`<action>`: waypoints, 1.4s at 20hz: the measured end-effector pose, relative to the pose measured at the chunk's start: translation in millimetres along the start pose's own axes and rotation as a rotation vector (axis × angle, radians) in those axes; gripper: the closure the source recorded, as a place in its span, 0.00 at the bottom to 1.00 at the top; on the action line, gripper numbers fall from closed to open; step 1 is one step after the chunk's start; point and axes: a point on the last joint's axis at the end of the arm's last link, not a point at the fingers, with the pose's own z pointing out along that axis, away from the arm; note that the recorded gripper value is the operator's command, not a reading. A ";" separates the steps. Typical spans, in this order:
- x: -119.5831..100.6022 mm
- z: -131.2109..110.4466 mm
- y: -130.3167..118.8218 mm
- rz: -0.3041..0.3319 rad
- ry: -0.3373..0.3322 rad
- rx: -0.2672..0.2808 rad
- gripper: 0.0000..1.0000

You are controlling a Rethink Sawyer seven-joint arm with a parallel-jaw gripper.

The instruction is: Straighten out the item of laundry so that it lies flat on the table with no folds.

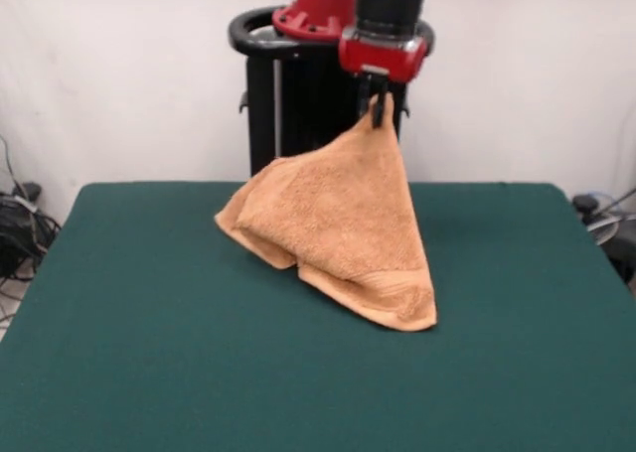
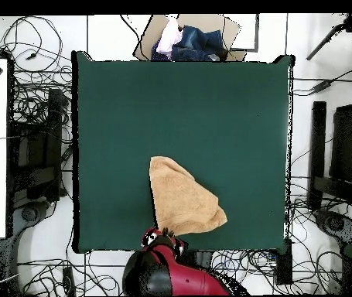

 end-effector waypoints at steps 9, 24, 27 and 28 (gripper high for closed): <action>-2.9 -58.2 9.1 0.036 0.038 -0.006 1.00; -71.3 -45.6 -58.8 0.042 -0.086 0.044 1.00; -87.2 -37.4 -69.4 0.029 -0.119 0.050 1.00; -94.4 -33.7 -73.5 0.023 -0.133 0.052 1.00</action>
